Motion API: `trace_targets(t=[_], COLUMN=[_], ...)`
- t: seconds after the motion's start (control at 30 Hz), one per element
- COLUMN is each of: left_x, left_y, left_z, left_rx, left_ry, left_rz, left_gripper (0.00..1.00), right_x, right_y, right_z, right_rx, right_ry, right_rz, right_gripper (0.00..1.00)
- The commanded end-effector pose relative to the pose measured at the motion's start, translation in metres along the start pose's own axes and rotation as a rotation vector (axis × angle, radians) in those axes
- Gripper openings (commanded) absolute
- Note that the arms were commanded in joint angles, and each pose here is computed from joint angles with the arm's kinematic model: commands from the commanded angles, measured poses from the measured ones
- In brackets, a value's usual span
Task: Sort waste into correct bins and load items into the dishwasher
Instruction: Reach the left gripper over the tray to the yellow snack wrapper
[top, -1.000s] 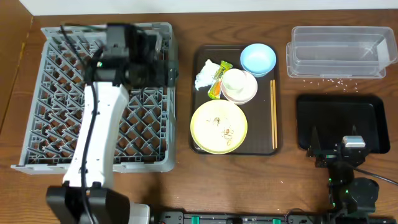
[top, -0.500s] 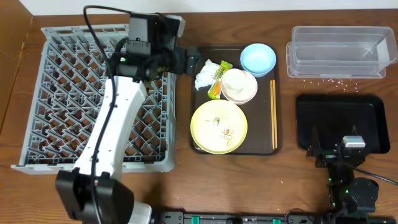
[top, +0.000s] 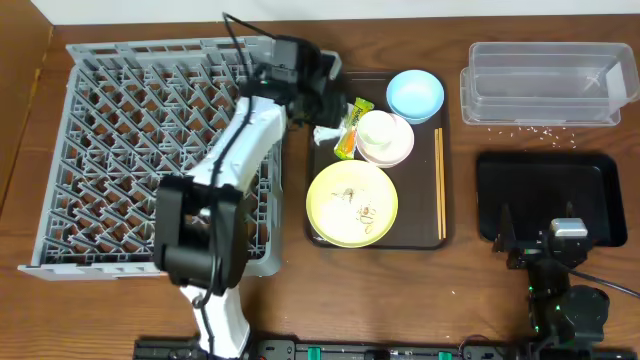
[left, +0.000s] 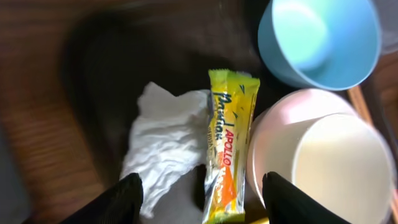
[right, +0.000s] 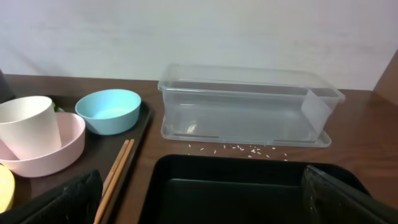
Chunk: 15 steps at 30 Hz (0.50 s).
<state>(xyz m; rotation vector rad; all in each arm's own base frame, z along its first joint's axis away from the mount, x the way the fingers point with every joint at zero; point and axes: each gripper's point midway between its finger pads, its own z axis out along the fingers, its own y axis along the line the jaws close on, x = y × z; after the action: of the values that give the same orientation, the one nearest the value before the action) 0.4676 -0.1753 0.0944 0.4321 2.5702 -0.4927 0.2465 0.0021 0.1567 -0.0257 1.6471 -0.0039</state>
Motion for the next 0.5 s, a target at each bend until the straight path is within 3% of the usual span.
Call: trace_targets(t=[0.0, 0.33, 0.47], left_x=[0.006, 0.021, 0.025], left_y=[-0.004, -0.002, -0.002], left_z=[0.018, 0.04, 0.041], left_rx=[0.019, 0.023, 0.024], left_ry=[0.027, 0.077, 0.087], left_rz=[0.012, 0.004, 0.001], left_gripper=[0.63, 0.63, 0.59], right_x=[0.001, 0.001, 0.001], right_y=[-0.004, -0.004, -0.004], right_z=[0.0, 0.0, 0.0], right_rx=[0.015, 0.015, 0.015], right_ry=[0.002, 0.002, 0.002], right_rz=[-0.01, -0.01, -0.01], right_gripper=[0.99, 0.99, 0.99])
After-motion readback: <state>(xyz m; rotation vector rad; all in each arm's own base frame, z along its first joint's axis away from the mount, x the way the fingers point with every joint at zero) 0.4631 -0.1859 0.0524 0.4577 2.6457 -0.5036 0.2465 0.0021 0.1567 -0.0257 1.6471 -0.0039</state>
